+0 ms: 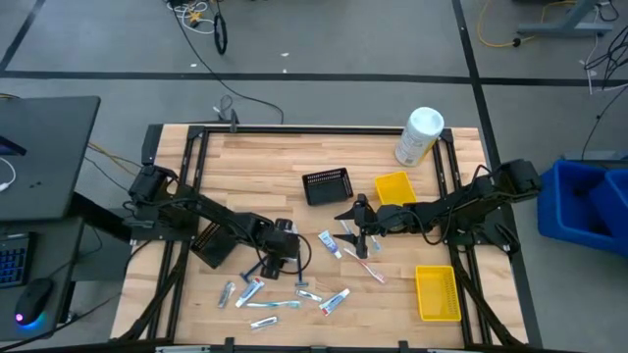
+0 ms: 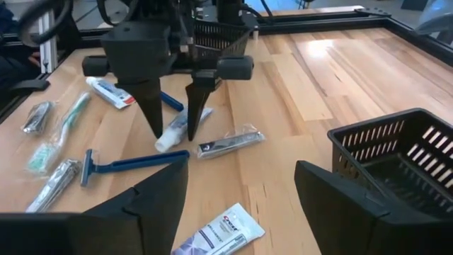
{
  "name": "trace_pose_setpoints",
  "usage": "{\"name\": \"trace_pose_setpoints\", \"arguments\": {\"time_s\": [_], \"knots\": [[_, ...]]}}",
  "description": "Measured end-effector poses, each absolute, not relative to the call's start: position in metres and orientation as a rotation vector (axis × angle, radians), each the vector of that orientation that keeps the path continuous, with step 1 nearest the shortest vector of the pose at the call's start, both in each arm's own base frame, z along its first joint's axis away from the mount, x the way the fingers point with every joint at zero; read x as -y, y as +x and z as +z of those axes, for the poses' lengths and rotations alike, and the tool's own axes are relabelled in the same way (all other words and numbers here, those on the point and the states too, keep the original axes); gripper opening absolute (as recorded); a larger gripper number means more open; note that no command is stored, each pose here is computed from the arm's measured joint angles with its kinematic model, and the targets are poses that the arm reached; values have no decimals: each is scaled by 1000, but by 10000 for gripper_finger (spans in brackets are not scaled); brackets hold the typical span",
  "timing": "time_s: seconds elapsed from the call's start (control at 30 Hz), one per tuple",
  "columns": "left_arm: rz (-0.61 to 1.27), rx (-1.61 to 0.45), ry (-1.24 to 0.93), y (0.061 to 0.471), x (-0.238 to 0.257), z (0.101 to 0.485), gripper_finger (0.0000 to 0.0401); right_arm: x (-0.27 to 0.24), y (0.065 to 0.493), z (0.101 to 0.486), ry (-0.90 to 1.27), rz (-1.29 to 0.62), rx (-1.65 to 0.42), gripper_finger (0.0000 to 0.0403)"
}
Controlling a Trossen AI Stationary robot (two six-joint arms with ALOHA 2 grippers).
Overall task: Pick & Place Travel size toiletries
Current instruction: Put the white toothpaste into the bottom black basket
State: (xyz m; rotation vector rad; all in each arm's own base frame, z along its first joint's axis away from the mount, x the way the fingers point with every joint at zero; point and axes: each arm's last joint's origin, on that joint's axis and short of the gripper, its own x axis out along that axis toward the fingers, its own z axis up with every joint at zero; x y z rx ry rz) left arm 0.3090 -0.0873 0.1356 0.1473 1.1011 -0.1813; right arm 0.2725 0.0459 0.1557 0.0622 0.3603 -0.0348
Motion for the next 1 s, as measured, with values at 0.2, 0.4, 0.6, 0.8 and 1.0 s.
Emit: {"name": "trace_pose_setpoints", "arguments": {"time_s": [0.2,0.4,0.6,0.8,1.0], "knots": [[-168,-1131,166,306,86,135,164,-46,272,155,69,-36,-362,249],[-135,-1138,116,306,86,135,127,-46,272,156,74,-37,-362,240],[-119,-1123,84,309,87,140,104,-46,272,156,74,-37,-362,251],[-91,-1133,78,320,89,161,98,-46,272,156,74,-37,-361,263],[17,-1236,55,327,90,202,95,-46,272,155,73,-37,-362,263]]}}
